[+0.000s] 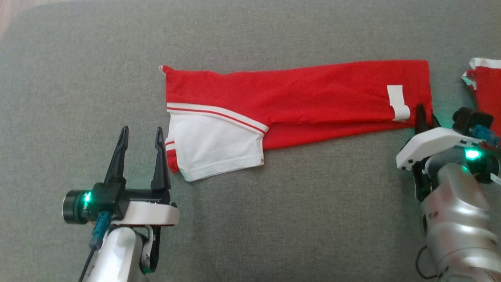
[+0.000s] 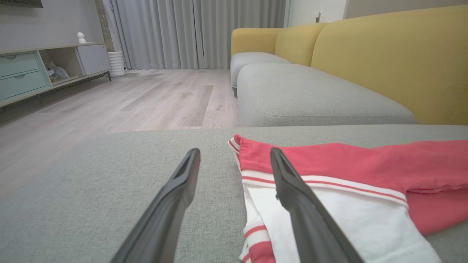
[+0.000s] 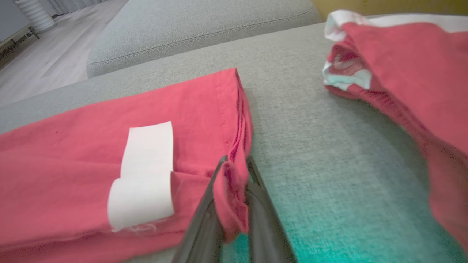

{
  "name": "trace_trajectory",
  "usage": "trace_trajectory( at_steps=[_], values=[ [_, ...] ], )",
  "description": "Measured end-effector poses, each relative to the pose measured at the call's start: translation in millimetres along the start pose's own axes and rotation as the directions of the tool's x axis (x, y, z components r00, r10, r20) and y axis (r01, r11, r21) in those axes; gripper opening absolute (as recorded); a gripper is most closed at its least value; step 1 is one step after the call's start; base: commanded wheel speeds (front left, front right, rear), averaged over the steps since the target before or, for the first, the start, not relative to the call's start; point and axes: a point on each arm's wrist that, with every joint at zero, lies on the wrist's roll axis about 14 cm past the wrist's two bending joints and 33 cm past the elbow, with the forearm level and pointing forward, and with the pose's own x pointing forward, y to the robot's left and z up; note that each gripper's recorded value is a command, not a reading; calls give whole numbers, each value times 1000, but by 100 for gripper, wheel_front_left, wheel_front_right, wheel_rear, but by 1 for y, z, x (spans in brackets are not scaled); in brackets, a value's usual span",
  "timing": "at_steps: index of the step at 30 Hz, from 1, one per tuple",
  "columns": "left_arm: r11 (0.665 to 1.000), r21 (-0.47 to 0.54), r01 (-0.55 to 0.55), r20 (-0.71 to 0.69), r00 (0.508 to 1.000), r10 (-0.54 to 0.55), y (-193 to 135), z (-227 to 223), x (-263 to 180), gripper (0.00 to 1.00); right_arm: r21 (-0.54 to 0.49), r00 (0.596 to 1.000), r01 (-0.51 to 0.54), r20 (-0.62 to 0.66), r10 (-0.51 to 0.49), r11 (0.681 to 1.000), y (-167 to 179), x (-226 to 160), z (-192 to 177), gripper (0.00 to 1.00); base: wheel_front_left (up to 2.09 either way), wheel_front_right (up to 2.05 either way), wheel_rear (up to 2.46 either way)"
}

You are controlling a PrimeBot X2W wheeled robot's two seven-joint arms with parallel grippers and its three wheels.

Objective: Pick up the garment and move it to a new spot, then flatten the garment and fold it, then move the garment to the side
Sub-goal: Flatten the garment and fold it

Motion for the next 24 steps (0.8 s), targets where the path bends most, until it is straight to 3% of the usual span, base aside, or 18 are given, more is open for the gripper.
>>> trace_trajectory(
  at_steps=[16,24],
  values=[
    [999,-15,38,88,995,-37,-17,32,-30,100,35,978,108,178,-112,994,-52,-63,31,0,0,0,0],
    [1000,-19,12,126,992,-10,-9,44,-50,100,28,960,28,278,-35,999,-23,-74,62,0,0,0,0]
  ],
)
